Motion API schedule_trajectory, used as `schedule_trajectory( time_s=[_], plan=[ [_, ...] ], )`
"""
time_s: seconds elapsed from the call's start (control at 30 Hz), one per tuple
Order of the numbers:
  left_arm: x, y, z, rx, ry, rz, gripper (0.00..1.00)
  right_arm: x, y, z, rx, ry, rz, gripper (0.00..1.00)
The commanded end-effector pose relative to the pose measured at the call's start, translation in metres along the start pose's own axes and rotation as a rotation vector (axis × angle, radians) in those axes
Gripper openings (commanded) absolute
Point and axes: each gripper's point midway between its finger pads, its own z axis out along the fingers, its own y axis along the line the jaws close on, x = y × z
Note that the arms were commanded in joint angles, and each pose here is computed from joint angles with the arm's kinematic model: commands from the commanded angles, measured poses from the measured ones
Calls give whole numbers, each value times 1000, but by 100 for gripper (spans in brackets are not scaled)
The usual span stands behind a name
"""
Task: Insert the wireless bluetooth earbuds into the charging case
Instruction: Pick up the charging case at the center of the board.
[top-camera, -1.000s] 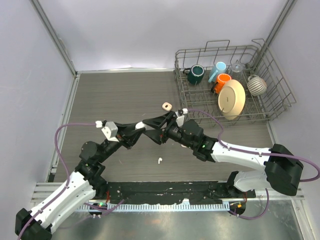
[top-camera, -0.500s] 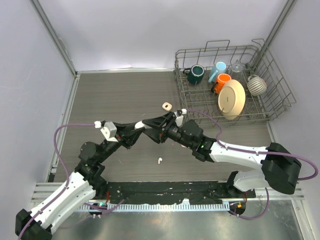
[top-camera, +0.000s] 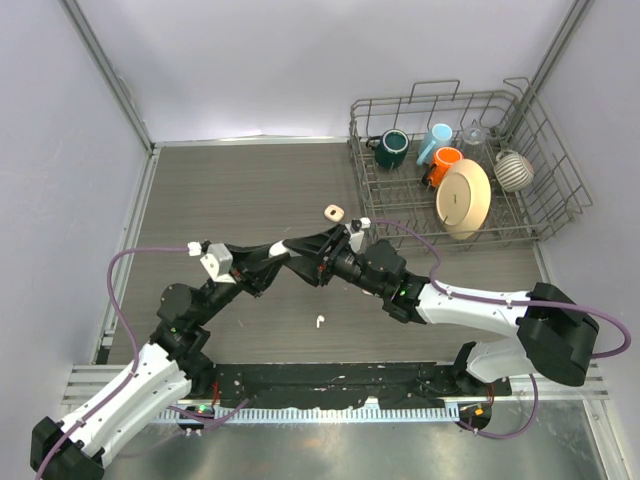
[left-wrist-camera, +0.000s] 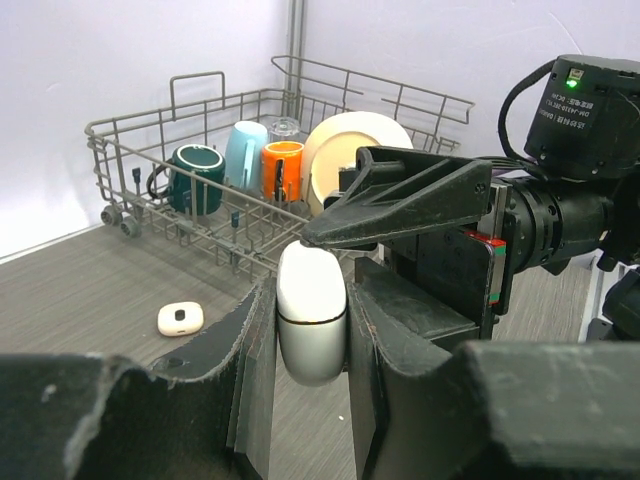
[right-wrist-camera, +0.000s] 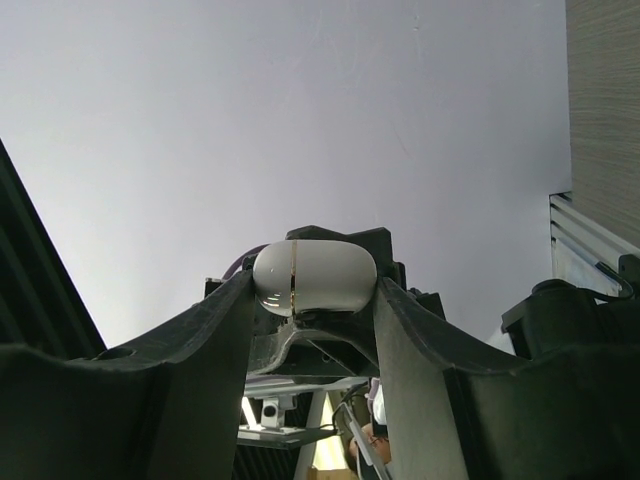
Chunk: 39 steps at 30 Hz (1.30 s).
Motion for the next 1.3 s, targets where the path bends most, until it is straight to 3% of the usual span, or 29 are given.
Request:
schedule_trajectory(
  time_s=[0.0, 0.07, 0.13, 0.17, 0.27, 0.37, 0.5, 0.73, 1.27],
  plan=[
    [-9, -1, 3, 10, -27, 14, 12, 12, 28, -2, -116, 51, 0, 10],
    [-6, -2, 3, 12, -14, 7, 21, 12, 27, -2, -116, 54, 0, 1],
    [-6, -2, 2, 11, -8, 4, 32, 10, 23, -3, -115, 48, 5, 1],
    [-2, -1, 1, 9, 5, 2, 43, 8, 23, -3, -116, 39, 8, 1],
    [3, -1, -2, 5, 25, 2, 55, 3, 22, -6, -117, 12, 5, 1],
    [4, -2, -6, 8, 31, 17, 60, 1, 22, -7, -108, -3, -11, 1],
    [0, -1, -8, -1, 9, 31, 58, 1, 21, -7, -100, -5, -12, 1],
    [3, 0, -6, 2, 12, 33, 43, 2, 19, -4, -97, 2, -11, 1],
    [-2, 3, -3, -13, -28, 31, 39, 2, 19, -5, -97, 9, -1, 1]
  ],
)
